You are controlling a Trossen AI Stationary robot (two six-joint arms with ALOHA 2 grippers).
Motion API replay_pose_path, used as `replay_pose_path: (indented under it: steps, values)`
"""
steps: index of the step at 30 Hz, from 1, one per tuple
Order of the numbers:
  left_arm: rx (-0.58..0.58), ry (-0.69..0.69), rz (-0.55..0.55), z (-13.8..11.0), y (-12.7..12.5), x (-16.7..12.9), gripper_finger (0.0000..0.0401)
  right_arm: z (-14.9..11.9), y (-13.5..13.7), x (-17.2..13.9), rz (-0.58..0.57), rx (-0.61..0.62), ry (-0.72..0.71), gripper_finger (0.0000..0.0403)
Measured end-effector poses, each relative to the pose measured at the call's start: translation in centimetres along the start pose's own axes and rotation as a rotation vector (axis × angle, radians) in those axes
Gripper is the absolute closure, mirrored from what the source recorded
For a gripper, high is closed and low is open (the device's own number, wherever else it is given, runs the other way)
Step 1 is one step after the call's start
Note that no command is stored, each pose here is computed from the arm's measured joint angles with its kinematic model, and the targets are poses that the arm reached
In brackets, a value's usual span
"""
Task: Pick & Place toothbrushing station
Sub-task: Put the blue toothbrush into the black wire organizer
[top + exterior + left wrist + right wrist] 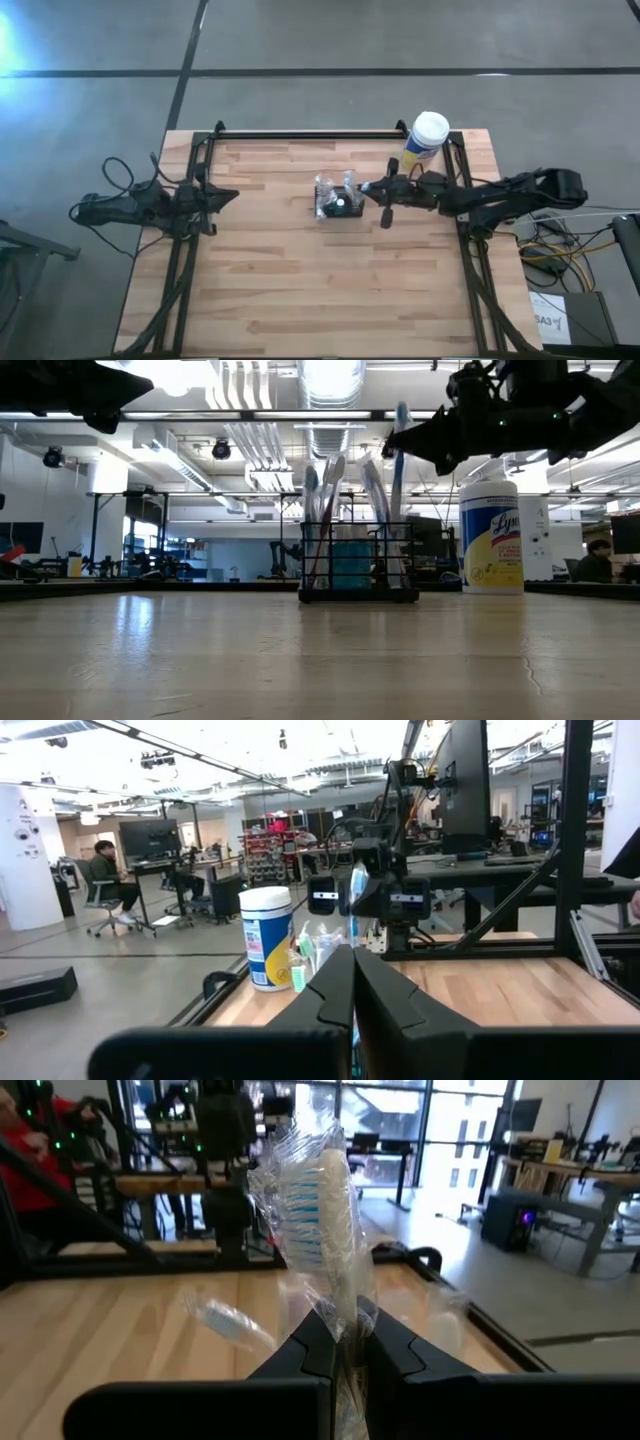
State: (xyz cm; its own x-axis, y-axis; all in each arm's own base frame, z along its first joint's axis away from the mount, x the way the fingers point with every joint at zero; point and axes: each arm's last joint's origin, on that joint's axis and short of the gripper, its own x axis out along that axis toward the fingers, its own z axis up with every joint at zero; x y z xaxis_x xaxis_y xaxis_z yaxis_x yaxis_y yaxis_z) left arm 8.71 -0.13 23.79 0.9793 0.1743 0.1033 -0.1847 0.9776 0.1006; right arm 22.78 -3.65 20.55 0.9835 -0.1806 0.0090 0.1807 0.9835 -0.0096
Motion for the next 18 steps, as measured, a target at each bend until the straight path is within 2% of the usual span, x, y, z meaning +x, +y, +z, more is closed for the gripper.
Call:
replay_pose_path:
  steps: [18]
  values:
    - [0.002,0.005,-0.001,0.0,0.0,0.0,0.0394,-4.5,0.0,2.2,-0.051,0.011,0.200,0.0390]
